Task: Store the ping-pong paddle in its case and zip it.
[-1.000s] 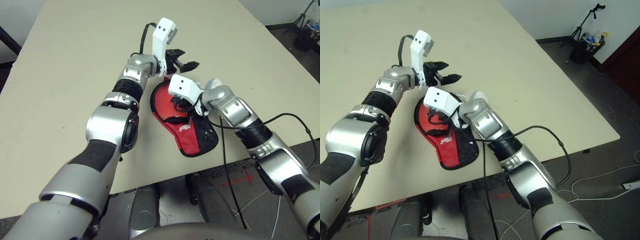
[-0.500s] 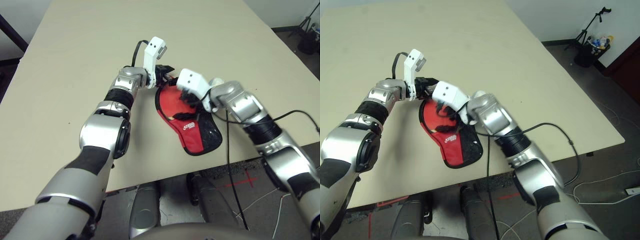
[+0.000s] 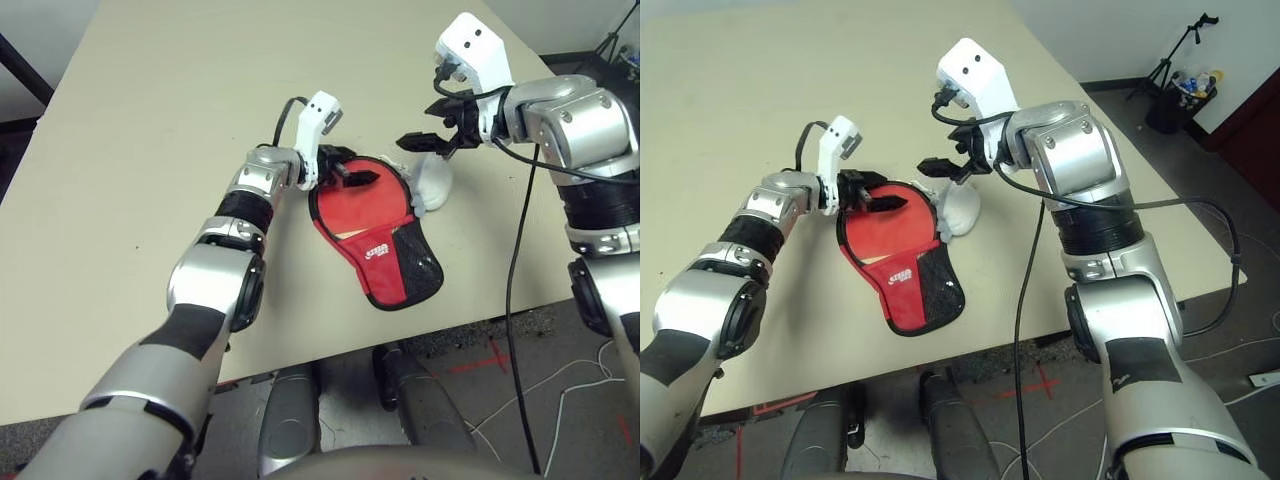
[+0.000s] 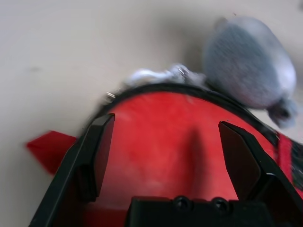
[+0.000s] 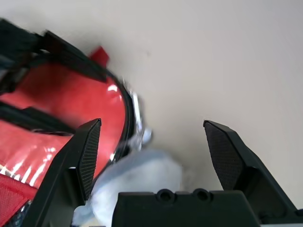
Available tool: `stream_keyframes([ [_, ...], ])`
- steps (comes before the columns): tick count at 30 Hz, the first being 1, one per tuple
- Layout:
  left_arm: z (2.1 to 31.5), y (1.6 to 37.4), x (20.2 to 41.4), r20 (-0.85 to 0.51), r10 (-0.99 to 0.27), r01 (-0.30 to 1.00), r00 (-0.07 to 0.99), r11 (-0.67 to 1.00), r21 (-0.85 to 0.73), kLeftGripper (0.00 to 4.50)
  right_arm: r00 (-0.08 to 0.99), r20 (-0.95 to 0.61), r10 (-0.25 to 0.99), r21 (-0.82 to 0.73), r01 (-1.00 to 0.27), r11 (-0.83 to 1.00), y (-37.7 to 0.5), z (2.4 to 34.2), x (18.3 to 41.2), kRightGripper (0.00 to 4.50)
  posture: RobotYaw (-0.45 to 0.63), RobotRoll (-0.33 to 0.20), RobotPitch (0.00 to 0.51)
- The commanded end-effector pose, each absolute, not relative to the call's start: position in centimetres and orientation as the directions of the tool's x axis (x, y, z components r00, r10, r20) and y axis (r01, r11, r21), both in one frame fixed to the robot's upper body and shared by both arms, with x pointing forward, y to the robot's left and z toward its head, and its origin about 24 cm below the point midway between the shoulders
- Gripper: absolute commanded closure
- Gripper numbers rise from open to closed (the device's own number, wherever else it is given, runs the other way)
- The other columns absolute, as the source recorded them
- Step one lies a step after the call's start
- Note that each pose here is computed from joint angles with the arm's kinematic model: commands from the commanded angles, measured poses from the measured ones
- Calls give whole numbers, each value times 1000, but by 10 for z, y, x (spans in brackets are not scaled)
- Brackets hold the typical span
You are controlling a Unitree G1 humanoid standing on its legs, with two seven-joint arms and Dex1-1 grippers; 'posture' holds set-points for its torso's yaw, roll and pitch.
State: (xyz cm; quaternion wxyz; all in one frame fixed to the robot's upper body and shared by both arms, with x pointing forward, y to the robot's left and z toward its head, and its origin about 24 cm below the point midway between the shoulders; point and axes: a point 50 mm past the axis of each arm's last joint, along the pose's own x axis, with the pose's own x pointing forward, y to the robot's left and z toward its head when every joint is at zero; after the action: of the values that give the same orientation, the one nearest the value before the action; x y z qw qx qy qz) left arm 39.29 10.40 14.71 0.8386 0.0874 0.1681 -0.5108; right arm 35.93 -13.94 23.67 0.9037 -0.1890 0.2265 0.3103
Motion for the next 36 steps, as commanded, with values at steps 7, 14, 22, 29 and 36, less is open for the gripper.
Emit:
stream_keyframes([
  [7,118,103,379,-506,-799,915,323,401,-50,26,725,-625,288,-150,-474,868,-162,203,358,0,-95,0,141],
  [14,118,97,378,-500,-806,917,317,395,-55,0,690,-666,284,-103,-462,881,-159,189,357,1190,-95,0,143],
  [22,117,99,378,-496,-802,910,332,410,-54,0,621,-708,337,-33,-506,862,-145,175,357,3754,-88,0,147],
  [29,116,100,378,-499,-792,902,351,429,-47,0,610,-734,298,-111,-540,834,-156,178,354,4469,-73,0,155],
  [36,113,101,378,-508,-779,893,367,448,-42,0,491,-830,265,-195,-700,687,-186,187,317,4469,-76,0,166],
])
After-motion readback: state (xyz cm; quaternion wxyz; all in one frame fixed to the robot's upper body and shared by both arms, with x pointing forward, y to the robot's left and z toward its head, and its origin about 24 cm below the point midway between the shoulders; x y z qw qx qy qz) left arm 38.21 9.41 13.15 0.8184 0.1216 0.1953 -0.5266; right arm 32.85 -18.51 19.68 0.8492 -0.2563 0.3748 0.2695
